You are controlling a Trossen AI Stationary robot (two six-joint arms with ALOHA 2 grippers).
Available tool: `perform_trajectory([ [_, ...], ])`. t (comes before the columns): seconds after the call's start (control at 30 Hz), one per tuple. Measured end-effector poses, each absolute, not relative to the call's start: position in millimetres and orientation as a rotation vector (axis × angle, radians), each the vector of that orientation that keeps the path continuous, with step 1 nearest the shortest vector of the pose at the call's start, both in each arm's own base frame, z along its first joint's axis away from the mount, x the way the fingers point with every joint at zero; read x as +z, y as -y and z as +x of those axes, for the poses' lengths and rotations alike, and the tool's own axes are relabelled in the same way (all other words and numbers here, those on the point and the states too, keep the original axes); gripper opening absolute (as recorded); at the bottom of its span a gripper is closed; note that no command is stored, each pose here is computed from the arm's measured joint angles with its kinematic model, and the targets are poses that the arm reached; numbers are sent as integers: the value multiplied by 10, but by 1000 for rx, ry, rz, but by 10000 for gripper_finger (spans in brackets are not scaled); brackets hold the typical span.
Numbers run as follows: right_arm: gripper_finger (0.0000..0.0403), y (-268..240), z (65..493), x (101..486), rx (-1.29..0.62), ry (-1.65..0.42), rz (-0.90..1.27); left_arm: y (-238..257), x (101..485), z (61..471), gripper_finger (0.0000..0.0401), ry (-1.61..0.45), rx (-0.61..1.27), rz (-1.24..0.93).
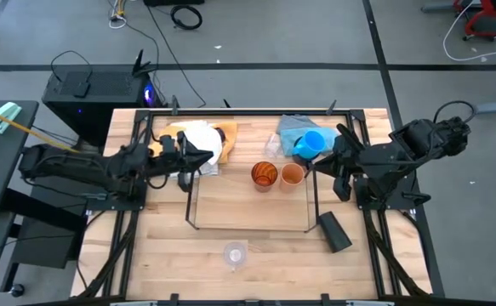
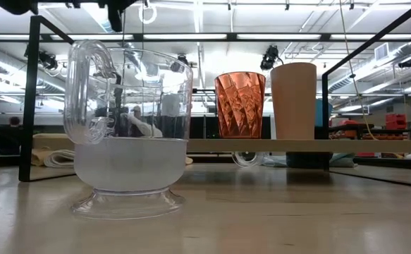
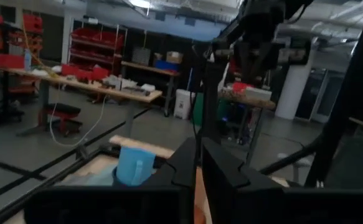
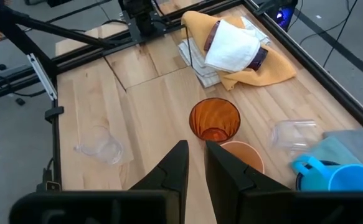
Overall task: Stack small to large cups/mugs on shelf
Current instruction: Put the blue mug on the shelf
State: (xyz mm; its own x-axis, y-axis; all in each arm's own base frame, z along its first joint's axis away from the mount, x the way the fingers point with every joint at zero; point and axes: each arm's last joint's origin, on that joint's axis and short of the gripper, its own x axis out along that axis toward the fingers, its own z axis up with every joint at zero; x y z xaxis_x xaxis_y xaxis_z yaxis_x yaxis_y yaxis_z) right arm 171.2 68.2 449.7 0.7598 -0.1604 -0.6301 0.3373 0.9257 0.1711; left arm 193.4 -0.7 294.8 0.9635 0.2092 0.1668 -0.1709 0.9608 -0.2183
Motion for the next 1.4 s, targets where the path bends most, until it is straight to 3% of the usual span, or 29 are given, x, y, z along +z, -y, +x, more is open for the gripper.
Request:
perform_trajectory([
  [0.27, 57, -746, 1785, 4278, -298, -709, 307, 5, 2848, 1753, 9, 181, 190, -223],
  [0.6, 57, -873, 1939, 4009, -292, -690, 364, -8, 2870, 1461, 25, 153, 192, -225],
  [0.9, 57, -892, 1983, 3985, -302, -649, 408, -15, 2858, 1310, 9, 120, 194, -238],
  [1.1, 57, -888, 1979, 3982, -300, -654, 377, -15, 2852, 1300, 23, 113, 195, -237],
  [1.4, 57, -356, 2044, 3898, -534, -754, 366, -15, 2852, 1300, 19, 113, 194, -237],
])
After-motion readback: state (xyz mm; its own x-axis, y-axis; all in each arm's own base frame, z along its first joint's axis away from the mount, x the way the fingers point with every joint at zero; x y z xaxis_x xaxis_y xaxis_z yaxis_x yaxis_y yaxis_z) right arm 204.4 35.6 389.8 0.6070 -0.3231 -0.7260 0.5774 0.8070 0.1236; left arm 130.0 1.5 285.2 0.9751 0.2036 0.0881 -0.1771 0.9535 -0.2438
